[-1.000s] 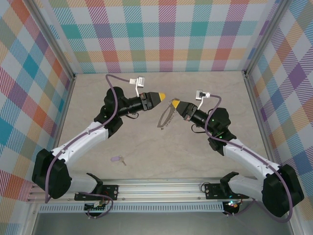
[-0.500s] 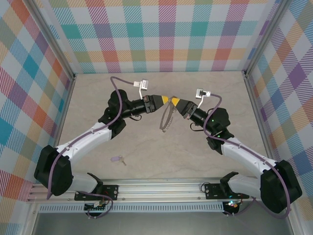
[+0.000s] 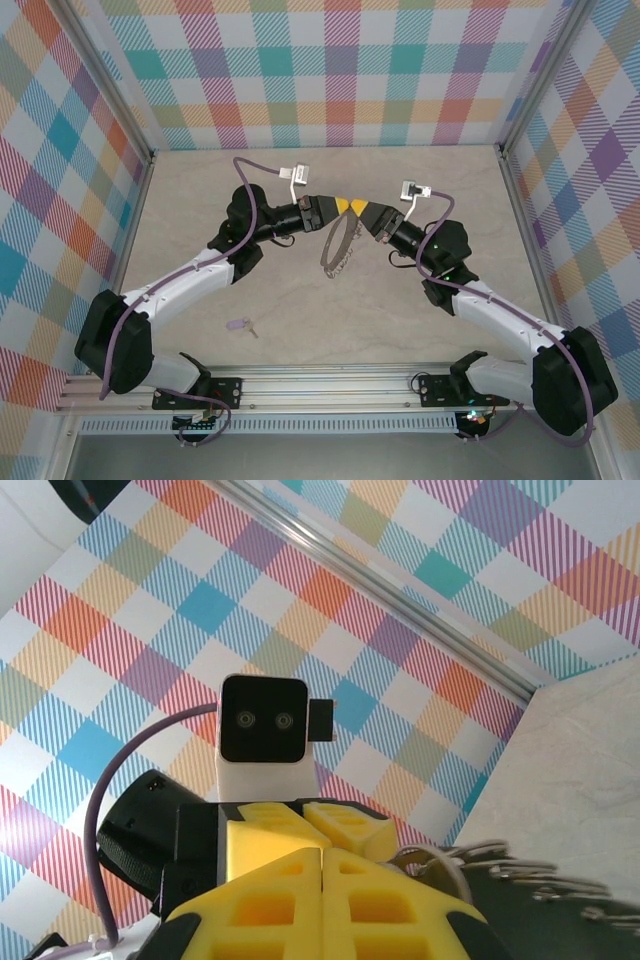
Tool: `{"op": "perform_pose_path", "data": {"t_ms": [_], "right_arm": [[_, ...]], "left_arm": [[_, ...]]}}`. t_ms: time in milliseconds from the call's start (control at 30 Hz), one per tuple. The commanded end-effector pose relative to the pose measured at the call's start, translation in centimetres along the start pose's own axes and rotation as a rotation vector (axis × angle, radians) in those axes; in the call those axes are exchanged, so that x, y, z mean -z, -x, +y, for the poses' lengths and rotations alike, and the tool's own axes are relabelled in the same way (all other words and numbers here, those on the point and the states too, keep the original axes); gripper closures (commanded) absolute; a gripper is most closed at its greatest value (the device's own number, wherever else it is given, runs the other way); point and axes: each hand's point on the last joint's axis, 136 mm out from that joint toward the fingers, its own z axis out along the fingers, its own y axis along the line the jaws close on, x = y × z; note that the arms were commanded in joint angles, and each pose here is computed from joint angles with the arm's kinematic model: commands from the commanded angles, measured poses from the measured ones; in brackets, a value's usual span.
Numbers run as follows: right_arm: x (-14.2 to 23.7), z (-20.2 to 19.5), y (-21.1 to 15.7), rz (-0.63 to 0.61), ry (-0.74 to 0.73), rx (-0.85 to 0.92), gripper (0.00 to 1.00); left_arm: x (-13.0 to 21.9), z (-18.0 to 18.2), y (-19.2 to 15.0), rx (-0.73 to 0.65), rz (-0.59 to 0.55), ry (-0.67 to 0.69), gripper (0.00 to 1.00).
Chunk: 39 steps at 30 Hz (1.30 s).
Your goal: Put the keys on the keyring
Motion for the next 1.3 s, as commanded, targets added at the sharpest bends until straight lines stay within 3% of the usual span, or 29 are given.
{"op": "perform_pose_path", "data": {"t_ms": [0,133,867,900,933,967,1000,1067,1133,1267], "right_arm": [[-0.3,2.2,1.1,-0.037,0.073,0.029,1.00],[-0.4,1.9,1.0,-0.032,0.061,0.027,1.00],[-0.6,1.7,-0.3,0.060,0.029,0.006,1.00],[-0.4,1.5,-0.4,0.063,0.007,0.007,0.90],[-0.2,1.2,-0.4,0.066,-0.021,0.009,0.73],[0.2,1.0,-0.3,0.065,-0.052,0.014,0.49],[0.7,0.7,-0.4,0.071,-0.093,0.020,0.30],[1.9,0.7,-0.2,0.078,-0.147,0.046,0.11],[3.4,0.1,-0.1,0.082,-0.220,0.042,0.02],[6.2,-1.4,-0.4,0.110,-0.336,0.032,0.00]], "left_arm": [[-0.4,-2.6,0.9,-0.048,-0.022,-0.083,0.92],[-0.5,-3.3,0.9,-0.052,-0.021,-0.104,0.98],[-1.9,-0.7,-0.3,-0.030,0.014,-0.022,1.00],[-1.8,-0.5,-0.3,-0.038,0.015,-0.015,1.00],[-1.8,-0.4,-0.4,-0.046,0.018,-0.007,1.00],[-1.6,-0.2,-0.5,-0.058,0.020,0.006,1.00],[-1.5,-0.1,-0.5,-0.071,0.021,0.016,1.00],[-1.3,0.0,-0.7,-0.093,0.031,0.033,1.00],[-1.1,-0.1,-0.8,-0.113,0.038,0.039,1.00],[-0.9,-0.6,-1.0,-0.165,0.068,0.044,1.00]]}}
